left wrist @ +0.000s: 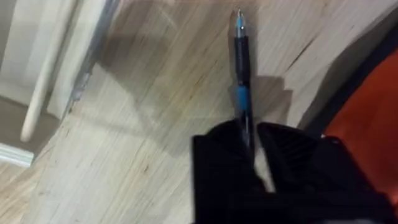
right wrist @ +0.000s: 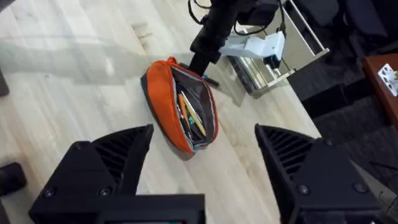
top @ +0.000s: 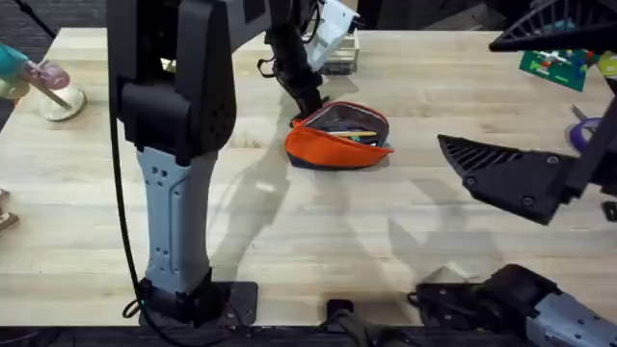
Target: Unzip the bag, pick up the pens from the table one at a time and place them inside, then zip the bag closed.
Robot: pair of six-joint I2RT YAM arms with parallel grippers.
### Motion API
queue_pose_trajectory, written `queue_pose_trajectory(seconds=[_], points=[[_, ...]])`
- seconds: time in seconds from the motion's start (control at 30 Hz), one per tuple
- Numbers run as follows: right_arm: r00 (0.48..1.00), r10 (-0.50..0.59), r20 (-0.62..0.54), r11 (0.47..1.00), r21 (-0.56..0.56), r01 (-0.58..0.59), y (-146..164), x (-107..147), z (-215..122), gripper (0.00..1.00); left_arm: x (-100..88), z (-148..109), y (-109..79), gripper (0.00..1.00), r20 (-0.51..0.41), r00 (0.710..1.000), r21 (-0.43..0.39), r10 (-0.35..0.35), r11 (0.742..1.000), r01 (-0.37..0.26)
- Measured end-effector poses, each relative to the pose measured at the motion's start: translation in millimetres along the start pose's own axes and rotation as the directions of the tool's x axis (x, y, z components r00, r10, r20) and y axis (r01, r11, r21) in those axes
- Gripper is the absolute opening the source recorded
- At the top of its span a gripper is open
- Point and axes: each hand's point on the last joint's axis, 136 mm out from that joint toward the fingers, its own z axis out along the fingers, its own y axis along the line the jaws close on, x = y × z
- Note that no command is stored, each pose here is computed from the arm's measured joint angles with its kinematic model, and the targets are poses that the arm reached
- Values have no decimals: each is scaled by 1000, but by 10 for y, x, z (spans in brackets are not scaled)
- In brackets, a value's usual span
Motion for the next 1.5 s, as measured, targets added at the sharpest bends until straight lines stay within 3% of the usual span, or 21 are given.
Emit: queue_pose_trajectory(seconds=[0.03, 0.1, 0.47, 0.63, 0.87, 1.27, 1.5], points=[[1000, 0, 0, 1000, 0, 0, 0, 0, 0, 998, -2, 2, -4, 99, -1, 1000, 0, 0, 1000, 0], [1000, 0, 0, 1000, 0, 0, -1, 0, 0, 998, -7, -5, -4, 47, 2, 1000, -1, 2, 1000, -2], [1000, 0, 0, 1000, 0, 0, -1, 0, 0, 997, -1, -7, -9, 45, -1, 1000, 1, 0, 1000, 0], [1000, -1, 2, 1000, 2, 1, -4, -6, 0, 998, 98, -59, -73, 43, -48, 999, 23, -11, 1000, 12], [1000, -1, 3, 1000, 2, 1, -5, -7, 0, 998, -14, -341, -52, 42, -18, 1000, -6, -3, 1000, 3], [1000, -4, 3, 1000, 24, 4, -47, -15, -1, 998, 91, -1033, -267, 41, 16, 1000, -59, 11, 998, -10], [1000, -15, 2, 1000, 24, 14, -48, -14, -1, 998, 207, -1166, -386, 41, -8, 1000, -41, 13, 999, -13]])
